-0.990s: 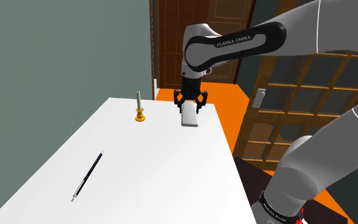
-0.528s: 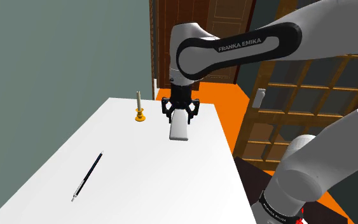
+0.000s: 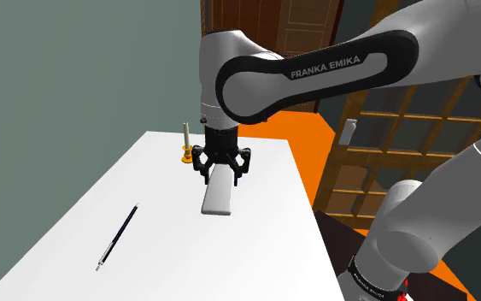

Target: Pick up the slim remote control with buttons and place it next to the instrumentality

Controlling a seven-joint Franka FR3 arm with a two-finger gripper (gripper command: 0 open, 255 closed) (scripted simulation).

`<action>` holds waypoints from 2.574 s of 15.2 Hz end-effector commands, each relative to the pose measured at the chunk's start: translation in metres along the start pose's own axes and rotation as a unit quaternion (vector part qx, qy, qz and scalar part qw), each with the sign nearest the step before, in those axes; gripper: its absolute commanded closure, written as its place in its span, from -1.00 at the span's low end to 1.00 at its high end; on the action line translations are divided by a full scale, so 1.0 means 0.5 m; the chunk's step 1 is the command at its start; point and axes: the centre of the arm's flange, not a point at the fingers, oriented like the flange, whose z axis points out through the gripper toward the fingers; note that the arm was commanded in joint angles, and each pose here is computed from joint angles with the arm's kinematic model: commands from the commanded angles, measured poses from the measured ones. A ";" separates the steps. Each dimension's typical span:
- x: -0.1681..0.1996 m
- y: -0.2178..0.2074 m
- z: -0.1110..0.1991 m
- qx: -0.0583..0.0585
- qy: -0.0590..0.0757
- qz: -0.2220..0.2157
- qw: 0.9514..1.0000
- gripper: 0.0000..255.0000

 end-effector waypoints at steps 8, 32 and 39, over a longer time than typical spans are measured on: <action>-0.074 -0.032 0.069 0.000 0.000 0.001 1.000 1.00; -0.073 -0.033 0.065 0.000 0.000 0.001 1.000 -1.00; -0.073 -0.033 0.044 0.000 0.000 0.001 1.000 -1.00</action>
